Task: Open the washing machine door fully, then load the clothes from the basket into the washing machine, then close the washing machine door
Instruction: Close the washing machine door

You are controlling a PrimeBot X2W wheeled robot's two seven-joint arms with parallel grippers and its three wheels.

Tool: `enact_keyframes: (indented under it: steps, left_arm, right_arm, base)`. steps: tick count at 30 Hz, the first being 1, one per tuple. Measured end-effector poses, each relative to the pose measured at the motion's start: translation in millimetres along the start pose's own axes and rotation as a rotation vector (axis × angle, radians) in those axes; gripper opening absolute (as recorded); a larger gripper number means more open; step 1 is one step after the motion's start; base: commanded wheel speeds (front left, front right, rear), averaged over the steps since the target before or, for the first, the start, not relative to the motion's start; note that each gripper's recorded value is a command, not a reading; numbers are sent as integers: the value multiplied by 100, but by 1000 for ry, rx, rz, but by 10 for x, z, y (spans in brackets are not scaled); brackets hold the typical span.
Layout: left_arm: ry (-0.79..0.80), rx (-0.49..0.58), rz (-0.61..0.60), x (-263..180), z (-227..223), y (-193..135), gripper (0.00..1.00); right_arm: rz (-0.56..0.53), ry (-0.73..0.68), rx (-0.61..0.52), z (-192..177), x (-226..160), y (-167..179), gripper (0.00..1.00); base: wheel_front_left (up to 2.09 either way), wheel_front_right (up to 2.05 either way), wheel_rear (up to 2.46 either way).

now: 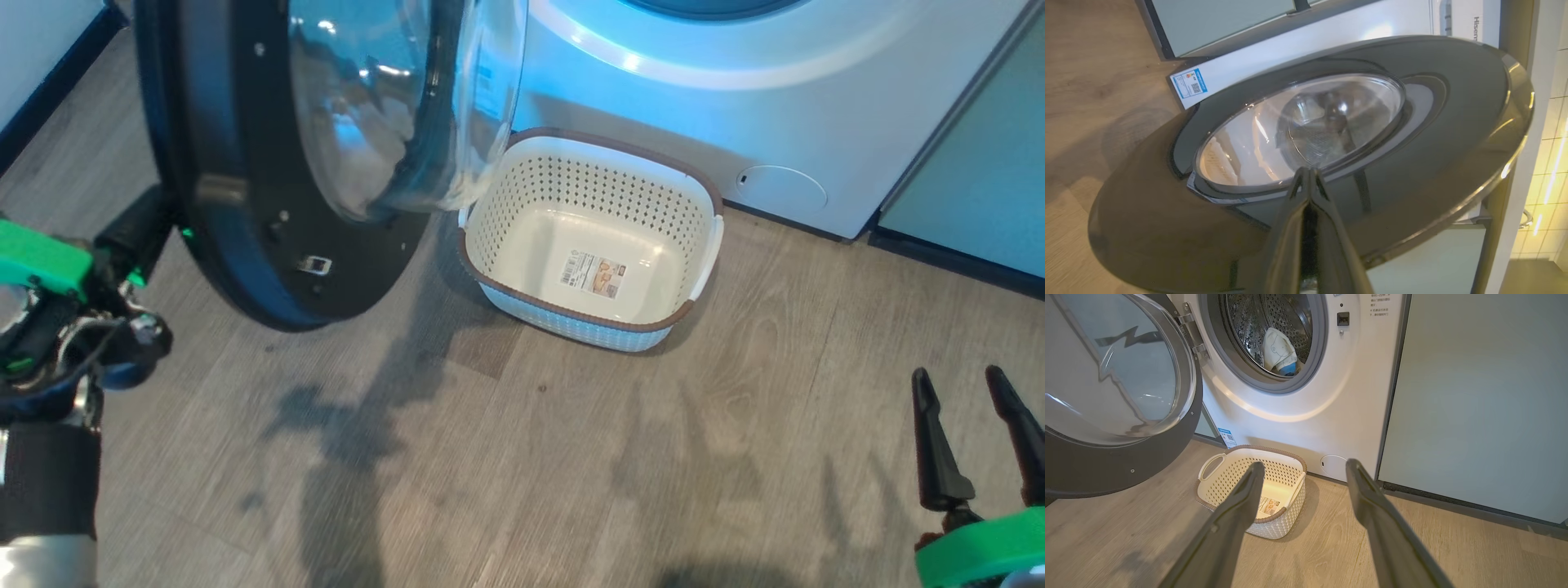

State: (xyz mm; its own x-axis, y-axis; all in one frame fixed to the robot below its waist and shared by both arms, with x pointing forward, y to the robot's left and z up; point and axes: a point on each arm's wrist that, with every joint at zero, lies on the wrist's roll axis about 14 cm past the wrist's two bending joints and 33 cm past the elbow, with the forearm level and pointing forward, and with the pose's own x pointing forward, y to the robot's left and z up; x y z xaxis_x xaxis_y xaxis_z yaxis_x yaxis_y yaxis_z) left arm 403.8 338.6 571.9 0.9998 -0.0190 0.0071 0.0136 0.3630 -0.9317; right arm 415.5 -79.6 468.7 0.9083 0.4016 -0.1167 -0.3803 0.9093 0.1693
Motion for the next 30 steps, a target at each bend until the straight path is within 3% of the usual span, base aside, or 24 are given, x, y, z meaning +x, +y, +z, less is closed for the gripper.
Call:
enact_keyframes:
  steps: [19, 30]
  left_arm:
    - [312, -54, -183, 227, -1002, -460, 0]
    - [444, -120, -252, 597, -1553, -636, 0]
  right_arm:
    - [-64, -16, 39, -40, -128, -122, 100]
    - [-161, -48, 56, -8, -256, -383, 100]
  base:
    - [0, 0, 0]
    - [0, 0, 0]
